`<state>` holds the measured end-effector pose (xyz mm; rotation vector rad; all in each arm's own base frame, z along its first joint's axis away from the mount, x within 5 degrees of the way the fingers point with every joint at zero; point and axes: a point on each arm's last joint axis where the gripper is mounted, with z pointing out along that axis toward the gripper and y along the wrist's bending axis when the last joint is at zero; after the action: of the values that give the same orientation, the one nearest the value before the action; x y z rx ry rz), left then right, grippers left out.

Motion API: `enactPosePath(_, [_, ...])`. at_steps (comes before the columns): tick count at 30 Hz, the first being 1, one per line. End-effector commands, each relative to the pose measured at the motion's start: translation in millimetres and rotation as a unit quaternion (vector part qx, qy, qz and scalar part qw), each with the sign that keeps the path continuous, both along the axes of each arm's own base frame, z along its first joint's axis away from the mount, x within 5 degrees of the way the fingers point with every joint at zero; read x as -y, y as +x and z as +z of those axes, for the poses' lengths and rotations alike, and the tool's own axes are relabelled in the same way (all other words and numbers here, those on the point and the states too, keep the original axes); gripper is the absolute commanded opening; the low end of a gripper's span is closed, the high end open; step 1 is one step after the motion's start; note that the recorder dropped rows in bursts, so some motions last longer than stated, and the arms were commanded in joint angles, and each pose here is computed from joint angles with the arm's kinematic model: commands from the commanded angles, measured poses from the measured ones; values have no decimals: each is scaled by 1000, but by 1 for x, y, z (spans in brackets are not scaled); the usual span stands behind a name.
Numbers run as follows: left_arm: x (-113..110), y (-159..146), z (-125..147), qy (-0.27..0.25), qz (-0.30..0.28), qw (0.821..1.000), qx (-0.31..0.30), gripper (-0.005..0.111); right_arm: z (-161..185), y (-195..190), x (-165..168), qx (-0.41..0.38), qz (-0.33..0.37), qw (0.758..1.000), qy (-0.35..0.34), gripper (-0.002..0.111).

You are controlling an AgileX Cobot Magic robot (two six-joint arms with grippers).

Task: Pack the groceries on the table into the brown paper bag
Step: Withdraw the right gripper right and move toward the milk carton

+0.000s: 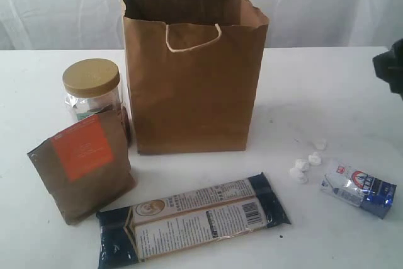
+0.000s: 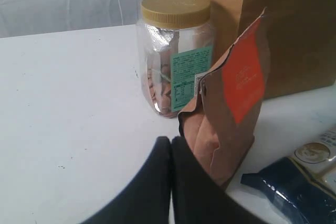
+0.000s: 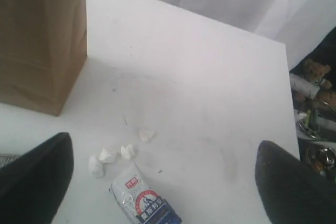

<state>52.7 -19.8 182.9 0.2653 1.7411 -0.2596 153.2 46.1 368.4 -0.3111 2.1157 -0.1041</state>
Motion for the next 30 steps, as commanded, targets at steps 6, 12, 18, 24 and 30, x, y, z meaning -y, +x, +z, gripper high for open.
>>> enactPosePath(6, [0,0,-1,-2,0,1000,2,0,-31,47,11,-63,-101,992,49,86])
enactPosePath(12, [0,0,-1,-2,0,1000,2,0,-54,77,19,-107,-113,984,88,86])
enactPosePath(18, [0,0,-1,-2,0,1000,2,0,-84,103,16,-153,-89,981,82,86])
enactPosePath(24, [0,0,-1,-2,0,1000,2,0,-103,120,15,-169,-60,981,68,86])
enactPosePath(30, [0,0,-1,-2,0,1000,2,0,-134,135,20,-220,-70,970,76,73])
